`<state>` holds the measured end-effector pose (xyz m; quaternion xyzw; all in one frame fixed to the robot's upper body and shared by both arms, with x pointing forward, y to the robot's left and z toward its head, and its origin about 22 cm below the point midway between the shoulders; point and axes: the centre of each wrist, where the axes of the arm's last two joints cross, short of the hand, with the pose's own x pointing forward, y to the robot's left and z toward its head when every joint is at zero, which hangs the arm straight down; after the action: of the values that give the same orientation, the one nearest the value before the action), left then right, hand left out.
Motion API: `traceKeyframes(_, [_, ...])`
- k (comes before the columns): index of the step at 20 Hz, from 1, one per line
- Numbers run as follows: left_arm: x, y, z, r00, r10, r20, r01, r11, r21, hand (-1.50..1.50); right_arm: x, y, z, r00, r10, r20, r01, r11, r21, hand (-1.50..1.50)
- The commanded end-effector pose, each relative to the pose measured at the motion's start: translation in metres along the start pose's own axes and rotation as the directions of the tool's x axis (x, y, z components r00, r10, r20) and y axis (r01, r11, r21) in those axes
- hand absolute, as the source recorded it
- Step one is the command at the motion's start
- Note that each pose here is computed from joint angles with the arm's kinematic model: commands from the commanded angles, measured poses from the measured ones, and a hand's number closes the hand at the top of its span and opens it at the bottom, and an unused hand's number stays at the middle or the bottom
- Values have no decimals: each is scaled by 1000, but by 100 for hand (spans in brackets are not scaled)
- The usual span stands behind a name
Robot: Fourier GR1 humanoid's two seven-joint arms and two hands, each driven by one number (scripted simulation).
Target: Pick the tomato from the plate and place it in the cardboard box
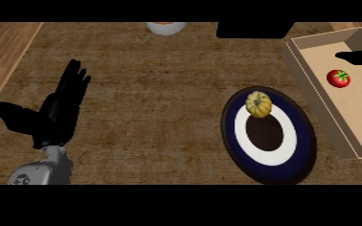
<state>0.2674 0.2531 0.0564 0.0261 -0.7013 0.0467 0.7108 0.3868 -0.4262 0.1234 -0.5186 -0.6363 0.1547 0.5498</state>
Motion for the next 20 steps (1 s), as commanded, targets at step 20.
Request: traceKeyframes(20, [-3, -9, 8, 1000, -8, -1, 8, 1000, 1, 0, -127, -83, 46, 781, -625, -16, 597, 753, -277, -150])
